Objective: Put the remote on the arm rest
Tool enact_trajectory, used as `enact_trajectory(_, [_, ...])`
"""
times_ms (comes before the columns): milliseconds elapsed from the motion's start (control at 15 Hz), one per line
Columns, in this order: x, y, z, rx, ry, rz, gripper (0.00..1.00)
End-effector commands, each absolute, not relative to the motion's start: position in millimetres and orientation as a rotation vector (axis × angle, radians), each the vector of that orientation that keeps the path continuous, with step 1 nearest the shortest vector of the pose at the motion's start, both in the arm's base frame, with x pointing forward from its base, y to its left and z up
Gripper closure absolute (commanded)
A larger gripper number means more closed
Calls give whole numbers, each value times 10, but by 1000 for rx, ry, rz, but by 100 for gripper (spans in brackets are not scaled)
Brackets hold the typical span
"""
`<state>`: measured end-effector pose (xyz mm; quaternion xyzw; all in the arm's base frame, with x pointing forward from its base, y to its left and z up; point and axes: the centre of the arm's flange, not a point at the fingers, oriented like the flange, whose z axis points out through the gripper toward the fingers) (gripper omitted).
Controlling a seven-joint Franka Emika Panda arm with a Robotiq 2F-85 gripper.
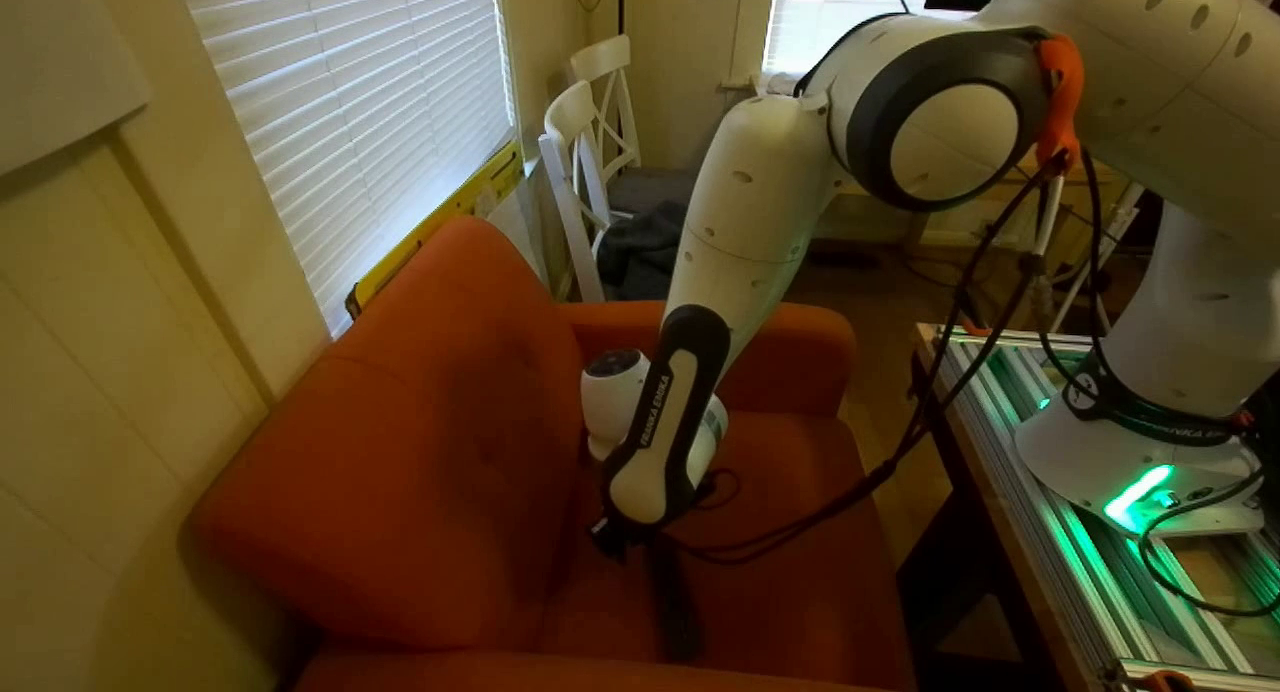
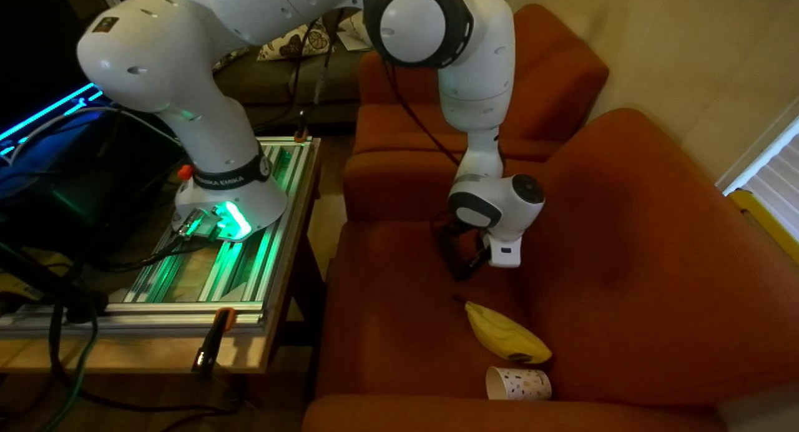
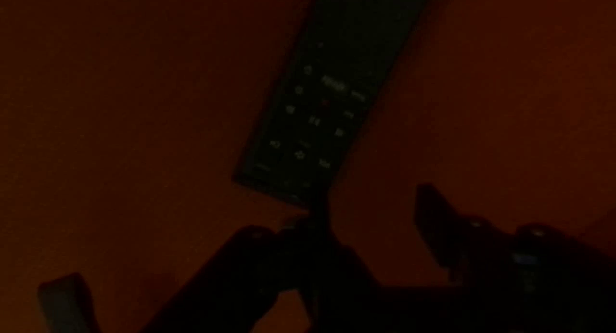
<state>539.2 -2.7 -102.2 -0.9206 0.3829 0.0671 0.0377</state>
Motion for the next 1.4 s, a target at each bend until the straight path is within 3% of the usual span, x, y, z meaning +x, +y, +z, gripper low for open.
enact_trajectory(0, [5204, 114, -928, -2814, 1172, 245, 17])
enact_trajectory(133, [5112, 154, -937, -2816, 1192, 295, 2])
enact_trajectory(200, [5062, 158, -939, -2817, 1207, 315, 1])
enact_trajectory(867, [4799, 210, -1023, -2801, 1298, 419, 0])
enact_trajectory(1333, [4936, 146, -1204, -2801, 1316, 263, 0])
